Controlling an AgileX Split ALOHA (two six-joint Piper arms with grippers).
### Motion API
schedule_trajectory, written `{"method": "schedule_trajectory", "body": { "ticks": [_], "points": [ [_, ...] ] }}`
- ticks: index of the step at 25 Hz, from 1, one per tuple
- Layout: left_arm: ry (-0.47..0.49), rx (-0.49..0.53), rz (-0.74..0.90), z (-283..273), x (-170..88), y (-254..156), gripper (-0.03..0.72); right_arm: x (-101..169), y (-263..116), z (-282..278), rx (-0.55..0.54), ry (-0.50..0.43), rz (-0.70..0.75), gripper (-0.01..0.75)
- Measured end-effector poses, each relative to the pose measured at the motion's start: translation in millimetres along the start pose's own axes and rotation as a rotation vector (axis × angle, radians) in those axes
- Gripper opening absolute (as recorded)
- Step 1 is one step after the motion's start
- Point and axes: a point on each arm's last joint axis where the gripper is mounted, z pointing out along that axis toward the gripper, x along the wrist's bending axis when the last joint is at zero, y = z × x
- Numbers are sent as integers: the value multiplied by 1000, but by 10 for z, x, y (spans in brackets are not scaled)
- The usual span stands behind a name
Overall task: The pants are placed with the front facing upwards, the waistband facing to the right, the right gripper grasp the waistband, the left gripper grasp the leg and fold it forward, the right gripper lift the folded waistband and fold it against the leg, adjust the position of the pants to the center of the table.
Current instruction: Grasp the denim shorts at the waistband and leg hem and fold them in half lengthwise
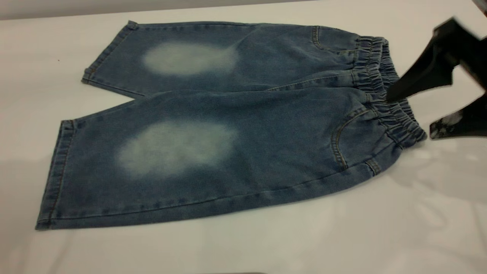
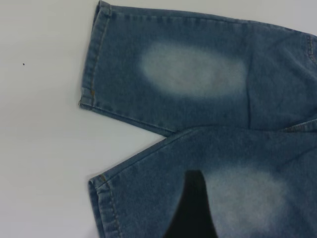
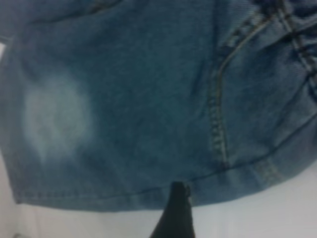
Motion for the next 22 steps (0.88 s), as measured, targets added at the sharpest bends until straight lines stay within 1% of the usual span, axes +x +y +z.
{"method": "schedule_trajectory", "body": {
  "ticks": [8, 14, 18, 20, 22],
  "points": [
    [-1, 1, 5, 0, 0, -1, 557, -222, 87, 237, 33, -29, 22, 594],
    [-2, 4, 4, 0, -2, -3, 557, -516, 179, 162, 1, -43, 84, 594],
    [-3, 3, 2, 0, -3, -3, 557, -635, 199, 185, -9, -45, 74, 594],
    [-3, 3, 2, 0, -3, -3, 557, -662, 200, 236, -9, -31, 66, 592],
    [-3, 3, 1, 0, -3, -3, 557, -665, 206, 291, -12, 13, 64, 590]
  ]
}}
